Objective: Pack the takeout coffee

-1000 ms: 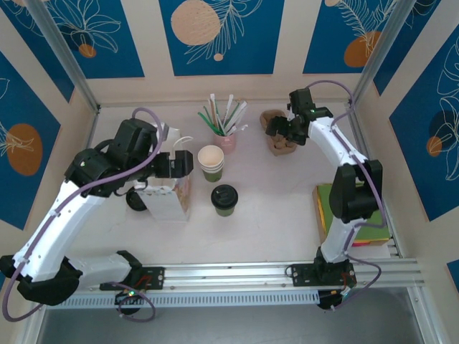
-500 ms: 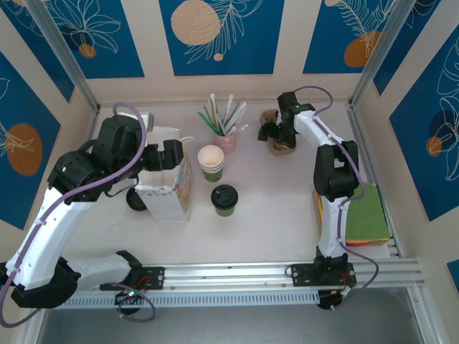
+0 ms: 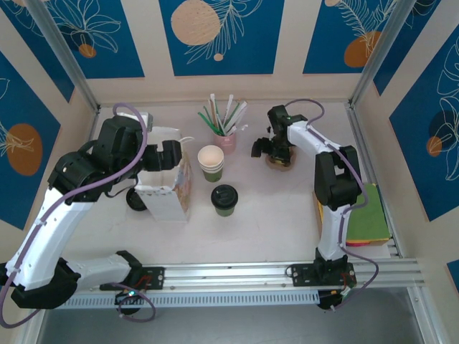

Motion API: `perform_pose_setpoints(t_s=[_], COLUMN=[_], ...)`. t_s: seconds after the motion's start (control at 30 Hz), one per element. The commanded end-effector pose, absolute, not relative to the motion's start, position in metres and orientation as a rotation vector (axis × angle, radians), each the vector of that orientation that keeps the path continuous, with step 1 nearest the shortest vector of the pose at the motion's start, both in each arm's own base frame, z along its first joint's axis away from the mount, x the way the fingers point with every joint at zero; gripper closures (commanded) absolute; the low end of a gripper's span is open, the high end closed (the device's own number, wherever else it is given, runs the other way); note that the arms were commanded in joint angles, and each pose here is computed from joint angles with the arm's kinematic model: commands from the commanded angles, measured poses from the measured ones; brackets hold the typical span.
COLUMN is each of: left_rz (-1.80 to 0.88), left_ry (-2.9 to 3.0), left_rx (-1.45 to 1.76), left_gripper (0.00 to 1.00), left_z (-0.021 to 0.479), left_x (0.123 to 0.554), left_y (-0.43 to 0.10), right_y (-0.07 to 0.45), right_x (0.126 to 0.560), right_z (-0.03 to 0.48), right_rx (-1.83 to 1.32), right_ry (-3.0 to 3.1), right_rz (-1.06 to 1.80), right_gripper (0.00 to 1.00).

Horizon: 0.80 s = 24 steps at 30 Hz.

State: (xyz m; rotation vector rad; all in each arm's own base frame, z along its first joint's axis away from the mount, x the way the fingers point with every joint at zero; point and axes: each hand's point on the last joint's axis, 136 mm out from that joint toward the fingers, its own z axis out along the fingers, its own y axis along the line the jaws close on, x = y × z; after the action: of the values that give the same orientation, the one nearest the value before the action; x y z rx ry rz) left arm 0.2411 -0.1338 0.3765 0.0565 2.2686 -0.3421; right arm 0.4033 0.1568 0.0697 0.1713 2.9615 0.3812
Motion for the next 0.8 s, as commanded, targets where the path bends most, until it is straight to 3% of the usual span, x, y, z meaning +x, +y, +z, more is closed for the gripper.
perform_pose_setpoints(t_s=[0.0, 0.47, 0.77], left_rz=[-0.325, -0.338, -0.451], left_ry=[2.255, 2.278, 2.329], left_rx=[0.065, 0.07, 0.098], left_gripper=[0.0, 0.0, 0.08], left_z=[0.376, 0.37, 0.366], left_x=[0.247, 0.257, 0.263], left_y=[-0.133, -0.143, -0.172], right_y=[0.164, 0.214, 0.21], right_x=[0.378, 0.27, 0.258], right_z=[0.084, 0.075, 0.117], right_rx=[0.217, 0.142, 0.133], right_ry=[2.97, 3.076, 2.979], right_rz=[0.42, 0.453, 0.483], right_gripper=[0.16, 0.16, 0.16])
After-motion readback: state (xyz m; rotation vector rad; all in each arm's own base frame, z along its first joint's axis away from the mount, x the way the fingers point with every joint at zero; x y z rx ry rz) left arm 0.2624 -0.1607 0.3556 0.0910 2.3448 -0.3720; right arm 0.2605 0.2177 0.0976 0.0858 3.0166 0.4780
